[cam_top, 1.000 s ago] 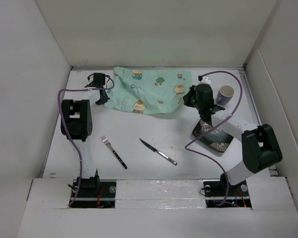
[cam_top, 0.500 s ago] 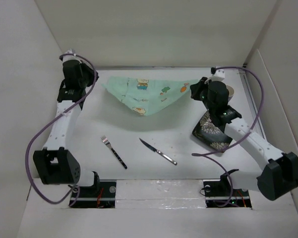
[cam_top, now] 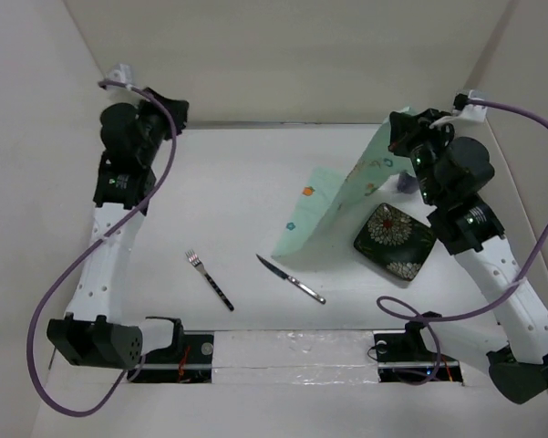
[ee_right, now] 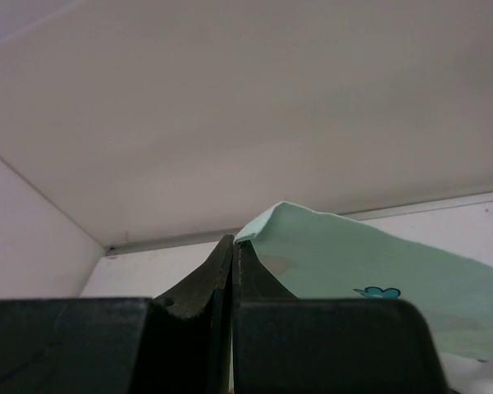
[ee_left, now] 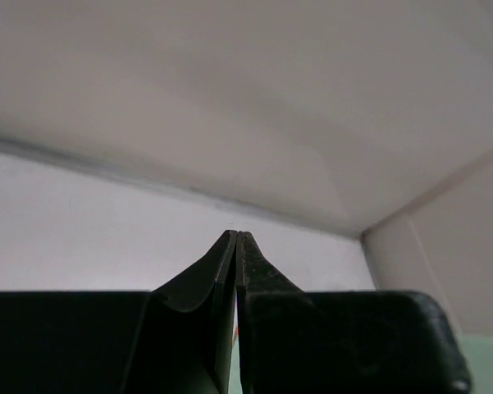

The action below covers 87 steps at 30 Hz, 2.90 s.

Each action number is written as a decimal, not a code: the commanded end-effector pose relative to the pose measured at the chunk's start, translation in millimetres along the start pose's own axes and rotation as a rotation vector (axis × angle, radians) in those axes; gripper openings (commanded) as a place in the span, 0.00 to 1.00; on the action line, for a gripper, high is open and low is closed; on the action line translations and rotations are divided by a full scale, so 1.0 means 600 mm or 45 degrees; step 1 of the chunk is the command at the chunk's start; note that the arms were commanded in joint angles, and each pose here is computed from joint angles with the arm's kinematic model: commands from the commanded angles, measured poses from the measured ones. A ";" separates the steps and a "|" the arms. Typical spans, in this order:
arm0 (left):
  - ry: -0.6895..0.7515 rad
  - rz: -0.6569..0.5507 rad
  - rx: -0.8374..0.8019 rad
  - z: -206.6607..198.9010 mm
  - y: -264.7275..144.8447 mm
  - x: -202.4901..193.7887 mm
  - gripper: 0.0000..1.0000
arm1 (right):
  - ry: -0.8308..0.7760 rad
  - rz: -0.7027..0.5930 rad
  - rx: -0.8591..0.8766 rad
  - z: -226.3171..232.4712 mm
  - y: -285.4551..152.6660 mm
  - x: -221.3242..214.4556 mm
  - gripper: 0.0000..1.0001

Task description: Set the dinner table for one person

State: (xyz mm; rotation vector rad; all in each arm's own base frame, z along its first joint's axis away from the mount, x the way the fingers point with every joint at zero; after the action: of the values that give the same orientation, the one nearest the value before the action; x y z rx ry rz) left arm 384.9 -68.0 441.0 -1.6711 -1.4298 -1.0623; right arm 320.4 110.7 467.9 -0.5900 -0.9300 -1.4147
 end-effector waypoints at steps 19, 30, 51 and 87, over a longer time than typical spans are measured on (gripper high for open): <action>0.503 1.164 -0.080 -0.112 -0.113 -0.687 0.58 | -0.102 0.174 -0.099 -0.065 0.023 -0.109 0.00; 0.682 1.256 0.040 -0.076 -0.152 -0.766 0.54 | -0.107 0.167 -0.101 -0.068 0.017 -0.108 0.00; 0.772 1.144 0.092 -0.093 -0.154 -0.736 0.00 | -0.072 0.124 -0.092 -0.072 0.003 -0.083 0.00; 0.003 0.177 0.127 0.102 0.204 -0.004 0.00 | -0.164 0.218 -0.039 -0.018 0.304 -0.084 0.00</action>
State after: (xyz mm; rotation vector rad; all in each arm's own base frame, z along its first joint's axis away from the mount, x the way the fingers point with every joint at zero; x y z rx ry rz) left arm 515.6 -37.9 324.1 -1.7000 -1.2078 -0.6962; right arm 499.0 158.5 395.4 -0.8639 -0.8444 -1.1899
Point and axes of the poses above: each gripper's point midway between its finger pads, its own y axis out along the fingers, its own z axis along the line the jaws close on, x = y × z, the point moved 2 cm from there along -y, back along the fingers, and after that the axes turned 10 degrees about y, right-handed, at the moved point
